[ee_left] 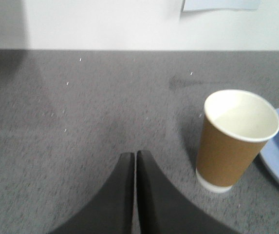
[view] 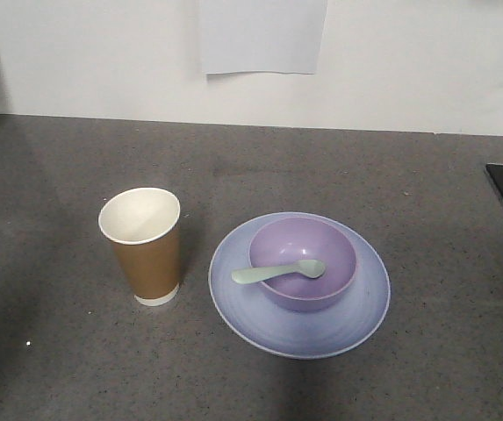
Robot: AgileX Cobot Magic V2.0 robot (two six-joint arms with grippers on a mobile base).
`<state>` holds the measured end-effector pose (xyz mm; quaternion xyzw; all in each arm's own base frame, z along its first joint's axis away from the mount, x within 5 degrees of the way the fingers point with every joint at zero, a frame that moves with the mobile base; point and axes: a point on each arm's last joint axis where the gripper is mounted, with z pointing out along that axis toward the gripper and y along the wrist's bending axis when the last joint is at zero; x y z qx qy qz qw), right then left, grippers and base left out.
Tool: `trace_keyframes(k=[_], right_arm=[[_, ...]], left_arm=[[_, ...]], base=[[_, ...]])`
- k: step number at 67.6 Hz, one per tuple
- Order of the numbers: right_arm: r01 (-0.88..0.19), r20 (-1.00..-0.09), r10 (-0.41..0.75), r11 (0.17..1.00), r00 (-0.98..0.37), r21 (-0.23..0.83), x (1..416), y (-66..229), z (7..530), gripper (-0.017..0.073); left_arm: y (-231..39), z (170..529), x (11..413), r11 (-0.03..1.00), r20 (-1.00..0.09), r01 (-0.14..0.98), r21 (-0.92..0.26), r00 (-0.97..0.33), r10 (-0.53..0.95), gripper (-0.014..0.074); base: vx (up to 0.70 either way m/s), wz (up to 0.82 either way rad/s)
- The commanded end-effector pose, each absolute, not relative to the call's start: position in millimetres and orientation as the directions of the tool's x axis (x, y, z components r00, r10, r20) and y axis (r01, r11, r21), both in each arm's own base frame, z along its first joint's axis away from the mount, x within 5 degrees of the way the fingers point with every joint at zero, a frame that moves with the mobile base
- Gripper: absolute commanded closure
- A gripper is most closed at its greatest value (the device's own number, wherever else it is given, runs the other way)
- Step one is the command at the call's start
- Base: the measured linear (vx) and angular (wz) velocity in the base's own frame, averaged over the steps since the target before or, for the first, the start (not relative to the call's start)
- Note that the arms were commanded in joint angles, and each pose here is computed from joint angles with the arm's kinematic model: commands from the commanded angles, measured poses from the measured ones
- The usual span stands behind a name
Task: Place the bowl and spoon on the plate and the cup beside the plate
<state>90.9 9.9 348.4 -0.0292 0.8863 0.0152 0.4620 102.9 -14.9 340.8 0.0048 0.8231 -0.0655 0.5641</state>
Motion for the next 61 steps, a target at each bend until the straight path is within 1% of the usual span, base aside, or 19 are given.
trace_keyframes(k=[1,11,15,22,32,43,51,55,61], right_arm=[[-0.074,-0.864,-0.045,0.997,-0.502,-0.009,93.8,10.1,360.7,0.0570],[-0.074,-0.864,-0.045,0.997,-0.502,-0.009,93.8,10.1,360.7,0.0570],[-0.074,-0.863,-0.045,0.997,-0.503,-0.009,93.8,10.1,360.6,0.0570],[-0.074,-0.863,-0.045,0.997,-0.503,-0.009,93.8,10.1,360.6,0.0570],[-0.073,-0.862,-0.045,0.997,-0.505,-0.009,93.7,10.0,360.5,0.0570],[-0.073,-0.862,-0.045,0.997,-0.505,-0.009,93.7,10.0,360.5,0.0570],[-0.073,-0.862,-0.045,0.997,-0.505,-0.009,93.7,10.0,360.5,0.0570],[-0.073,-0.862,-0.045,0.997,-0.505,-0.009,93.7,10.0,360.5,0.0570],[-0.073,-0.862,-0.045,0.997,-0.505,-0.009,93.7,10.0,360.5,0.0570]], left_arm=[[-20.0,346.8,103.1,0.982,-0.976,0.159,-0.101,-0.206,-0.068,0.0601],[-23.4,321.0,94.6,0.971,-0.999,0.238,-0.033,-0.047,-0.022,0.0600],[-22.0,307.7,89.7,0.971,-1.000,0.238,-0.008,0.002,-0.009,0.0600],[-17.6,285.5,81.4,0.977,-0.999,0.212,-0.003,0.049,-0.013,0.0600],[-12.5,253.5,70.7,0.985,-0.998,0.175,-0.003,0.057,-0.013,0.0600],[-9.0,224.7,63.0,0.989,-0.998,0.144,-0.041,0.051,-0.049,0.0600],[-8.0,211.6,59.5,0.987,-0.995,0.138,-0.078,0.057,-0.086,0.0600],[-7.7,210.1,57.7,0.987,-0.995,0.137,-0.078,0.050,-0.086,0.0600],[-7.4,211.8,55.0,0.988,-0.993,0.139,-0.073,0.081,-0.085,0.0600]], base=[[0.00,0.00],[0.00,0.00],[0.00,0.00],[0.00,0.00],[0.00,0.00],[0.00,0.00],[0.00,0.00],[0.00,0.00],[0.00,0.00]])
